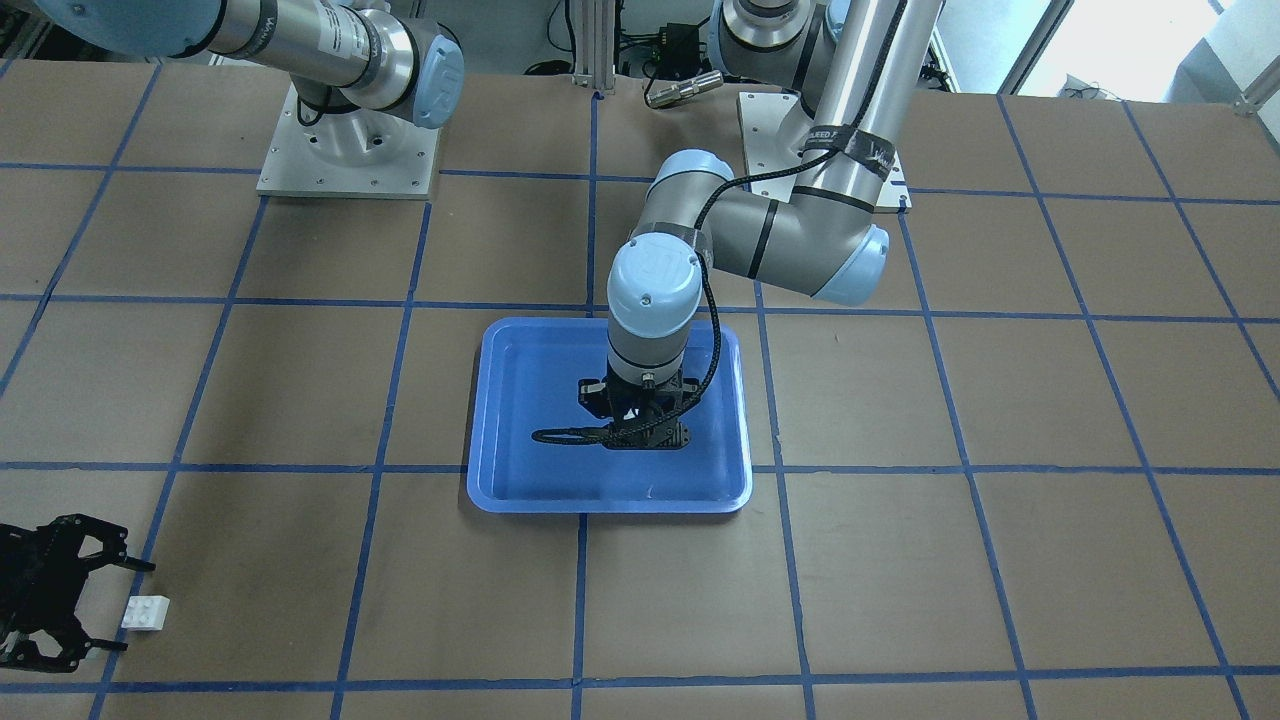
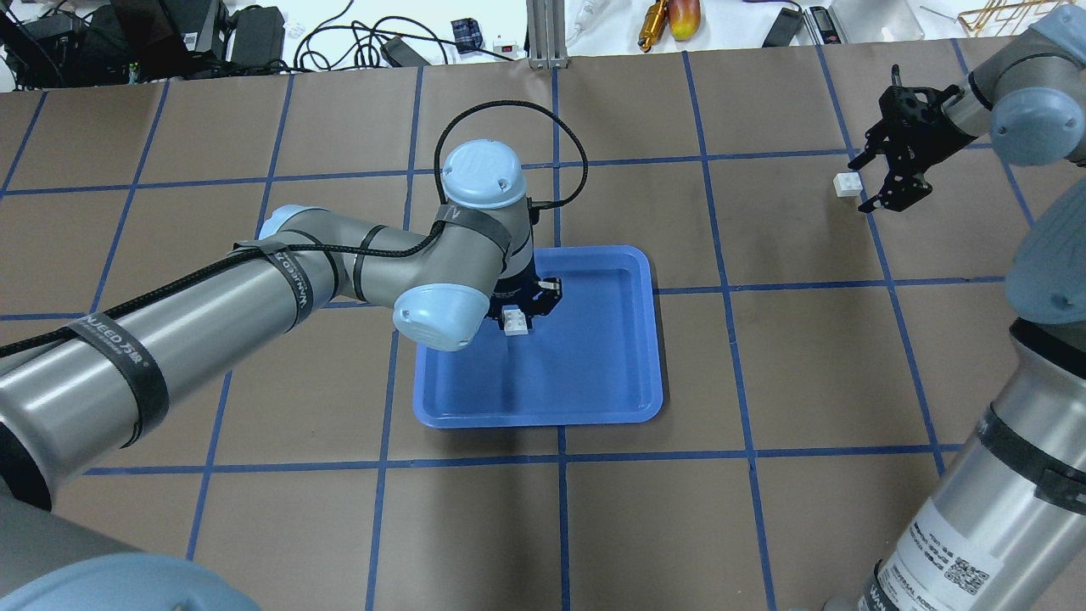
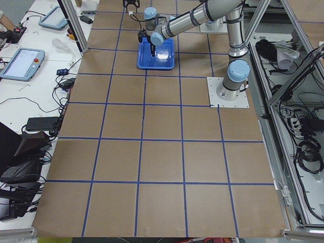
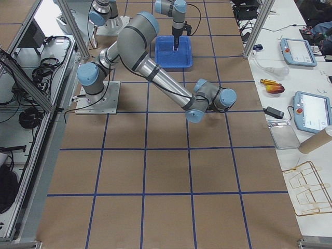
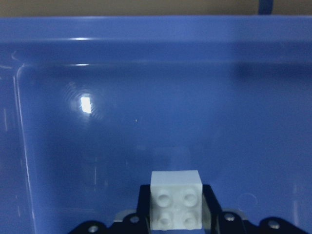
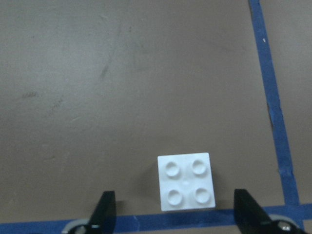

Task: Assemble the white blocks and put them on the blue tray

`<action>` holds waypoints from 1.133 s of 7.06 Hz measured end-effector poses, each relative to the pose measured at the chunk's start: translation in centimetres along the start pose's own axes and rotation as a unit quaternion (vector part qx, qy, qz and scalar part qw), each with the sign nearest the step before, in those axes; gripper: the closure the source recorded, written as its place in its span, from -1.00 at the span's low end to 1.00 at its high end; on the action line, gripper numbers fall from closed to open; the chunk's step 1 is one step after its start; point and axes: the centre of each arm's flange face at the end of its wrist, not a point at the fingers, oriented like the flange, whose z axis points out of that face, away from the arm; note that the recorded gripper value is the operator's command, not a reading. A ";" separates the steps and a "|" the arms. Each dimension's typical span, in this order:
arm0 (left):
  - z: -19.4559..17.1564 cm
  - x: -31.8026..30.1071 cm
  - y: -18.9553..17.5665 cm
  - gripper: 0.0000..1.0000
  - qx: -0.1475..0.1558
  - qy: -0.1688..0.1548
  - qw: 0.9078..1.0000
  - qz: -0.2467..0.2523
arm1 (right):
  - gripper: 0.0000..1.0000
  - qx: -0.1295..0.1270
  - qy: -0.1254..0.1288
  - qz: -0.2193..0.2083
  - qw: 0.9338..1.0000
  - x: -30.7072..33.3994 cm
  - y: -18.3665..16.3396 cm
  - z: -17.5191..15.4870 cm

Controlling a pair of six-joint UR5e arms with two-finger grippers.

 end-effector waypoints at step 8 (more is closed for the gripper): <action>-0.1 0.2 0.1 -0.62 -0.006 0.018 1.000 0.002 | 1.00 -0.009 -0.032 -0.010 0.999 -0.2 -5.0 -3.7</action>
